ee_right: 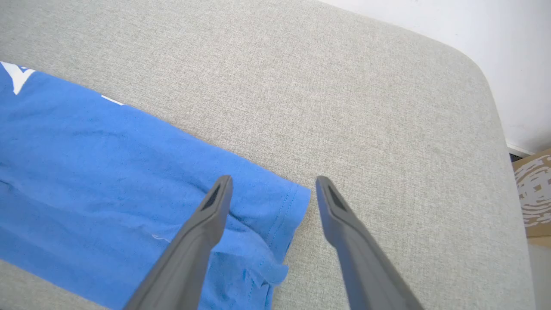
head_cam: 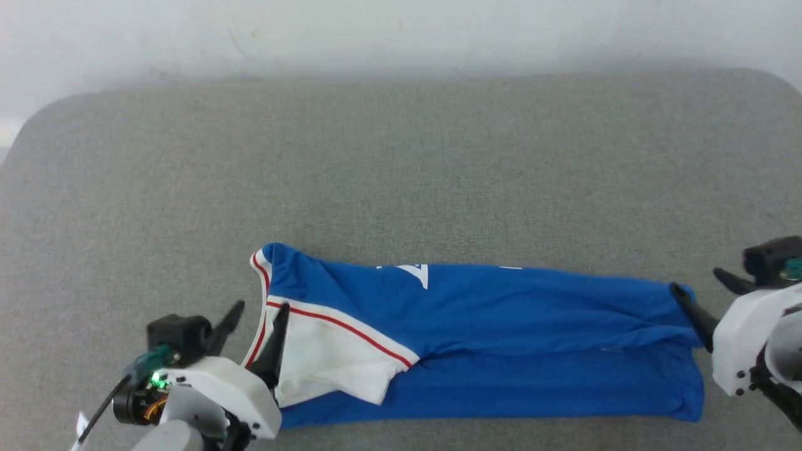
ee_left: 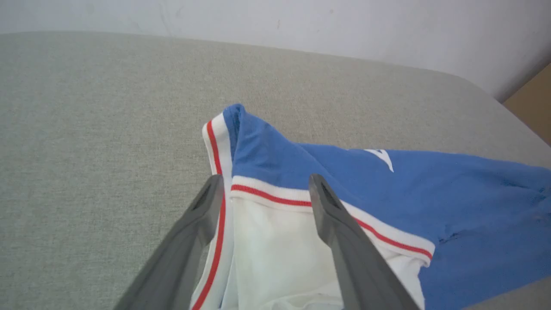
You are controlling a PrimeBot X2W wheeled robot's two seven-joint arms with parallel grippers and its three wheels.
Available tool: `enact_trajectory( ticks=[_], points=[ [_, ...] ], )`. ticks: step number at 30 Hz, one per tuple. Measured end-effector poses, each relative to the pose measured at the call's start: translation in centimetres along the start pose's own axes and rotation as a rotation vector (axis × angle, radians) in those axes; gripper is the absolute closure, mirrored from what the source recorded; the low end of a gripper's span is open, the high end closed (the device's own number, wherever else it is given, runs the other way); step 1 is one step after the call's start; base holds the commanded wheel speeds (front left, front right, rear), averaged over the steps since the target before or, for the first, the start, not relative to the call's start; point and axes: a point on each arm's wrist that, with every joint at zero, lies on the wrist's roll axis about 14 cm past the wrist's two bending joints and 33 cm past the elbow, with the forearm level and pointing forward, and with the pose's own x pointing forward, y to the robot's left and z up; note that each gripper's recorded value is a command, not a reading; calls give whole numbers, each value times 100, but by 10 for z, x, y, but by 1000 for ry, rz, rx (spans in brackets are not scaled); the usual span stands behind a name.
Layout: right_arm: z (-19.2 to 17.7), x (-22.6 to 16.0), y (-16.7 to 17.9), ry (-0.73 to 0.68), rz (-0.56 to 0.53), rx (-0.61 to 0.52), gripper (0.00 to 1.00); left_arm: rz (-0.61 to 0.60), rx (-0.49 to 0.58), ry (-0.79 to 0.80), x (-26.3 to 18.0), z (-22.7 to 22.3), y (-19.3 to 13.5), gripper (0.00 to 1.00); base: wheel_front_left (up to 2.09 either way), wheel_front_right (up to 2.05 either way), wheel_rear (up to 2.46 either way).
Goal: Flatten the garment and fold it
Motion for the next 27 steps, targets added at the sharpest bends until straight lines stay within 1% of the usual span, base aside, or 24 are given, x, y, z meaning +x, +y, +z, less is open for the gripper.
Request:
enact_trajectory(
  ticks=[3, 6, 8, 10, 12, 14, 19, 23, 27],
  points=[
    [2, -9, -6, -17, -43, 69, 0, 40, -38, -171, -2, 29, 0, 0, 0, 0, 0],
    [-11, -14, -6, 5, -85, 167, 0, 87, -65, -271, -3, 48, 3, 0, 0, 0, 0],
    [-23, -16, -6, 33, -114, 224, 0, 123, -100, -338, -5, 63, 7, 0, 0, 0, 0],
    [-30, -17, -4, 48, -138, 275, 0, 182, -127, -444, -12, 88, 18, 0, 0, 0, 0],
    [-36, -16, -1, 55, -159, 336, 0, 246, -109, -510, -22, 100, 31, 0, 0, 0, 0],
    [-43, -15, 3, 72, -170, 375, 0, 273, -69, -526, -29, 98, 37, 0, 0, 0, 0],
    [-62, -12, 2, 121, -213, 441, 0, 257, 45, -513, -34, 86, 29, 0, 0, 0, 0],
    [-80, -7, -2, 170, -245, 485, 0, 253, 63, -504, -34, 80, 24, 0, 0, 0, 0],
    [-87, 6, 1, 196, -238, 520, 0, 253, 76, -493, -32, 75, 27, 0, 0, 0, 0]
  ],
)
